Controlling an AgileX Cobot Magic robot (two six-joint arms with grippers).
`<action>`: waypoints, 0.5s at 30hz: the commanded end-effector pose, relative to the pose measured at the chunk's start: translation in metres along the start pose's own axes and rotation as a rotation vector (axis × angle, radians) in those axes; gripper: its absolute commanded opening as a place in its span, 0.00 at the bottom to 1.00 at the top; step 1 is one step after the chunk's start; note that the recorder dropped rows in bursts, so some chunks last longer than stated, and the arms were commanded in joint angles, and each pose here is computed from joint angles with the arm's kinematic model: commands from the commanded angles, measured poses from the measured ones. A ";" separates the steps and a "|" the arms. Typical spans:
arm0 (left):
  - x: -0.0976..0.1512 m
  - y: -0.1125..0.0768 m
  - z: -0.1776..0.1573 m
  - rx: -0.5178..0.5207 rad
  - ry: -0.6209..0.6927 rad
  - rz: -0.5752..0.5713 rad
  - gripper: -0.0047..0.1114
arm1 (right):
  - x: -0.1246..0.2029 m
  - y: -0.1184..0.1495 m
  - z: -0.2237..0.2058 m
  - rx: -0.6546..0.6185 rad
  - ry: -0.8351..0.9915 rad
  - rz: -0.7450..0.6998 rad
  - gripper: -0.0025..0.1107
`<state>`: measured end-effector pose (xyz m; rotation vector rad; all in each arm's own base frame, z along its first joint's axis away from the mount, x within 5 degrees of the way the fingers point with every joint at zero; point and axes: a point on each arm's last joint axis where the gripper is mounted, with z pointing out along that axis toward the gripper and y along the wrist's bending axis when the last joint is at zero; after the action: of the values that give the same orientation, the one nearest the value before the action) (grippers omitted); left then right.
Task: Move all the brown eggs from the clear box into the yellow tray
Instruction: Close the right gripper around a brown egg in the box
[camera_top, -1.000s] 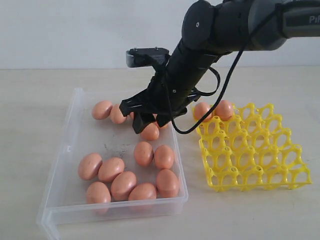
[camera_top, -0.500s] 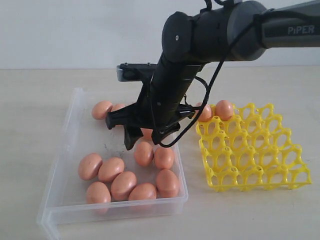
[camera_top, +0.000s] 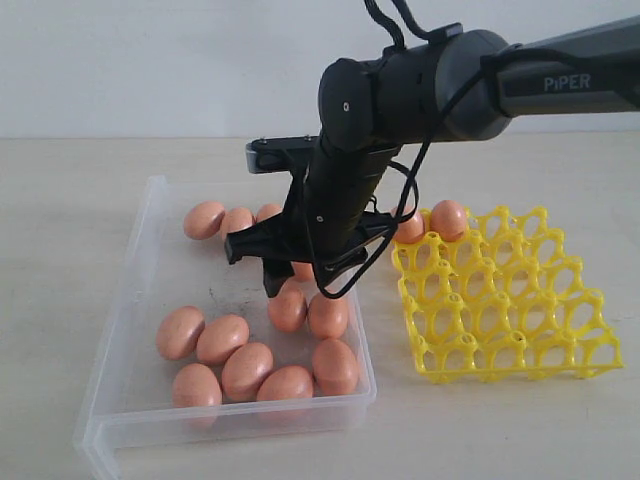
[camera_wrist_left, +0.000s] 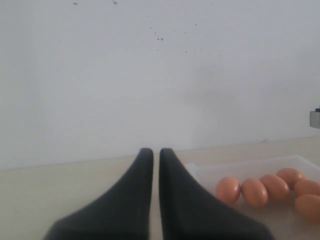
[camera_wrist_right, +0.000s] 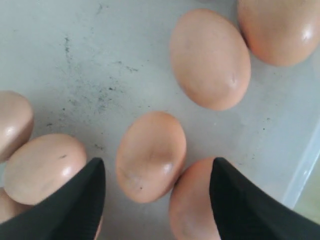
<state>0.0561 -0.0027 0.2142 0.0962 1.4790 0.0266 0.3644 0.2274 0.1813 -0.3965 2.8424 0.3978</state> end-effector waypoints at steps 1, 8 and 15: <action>0.001 -0.001 0.000 0.008 0.001 -0.001 0.07 | -0.002 0.001 -0.002 -0.008 -0.014 0.012 0.50; 0.001 -0.001 0.000 0.008 0.001 -0.001 0.07 | -0.002 0.010 0.001 -0.017 -0.043 0.017 0.50; 0.001 -0.001 0.000 0.008 0.001 -0.001 0.07 | 0.000 0.006 0.017 0.030 0.007 0.034 0.50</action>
<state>0.0561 -0.0027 0.2142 0.0962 1.4790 0.0266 0.3646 0.2385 0.1719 -0.3426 2.8449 0.4069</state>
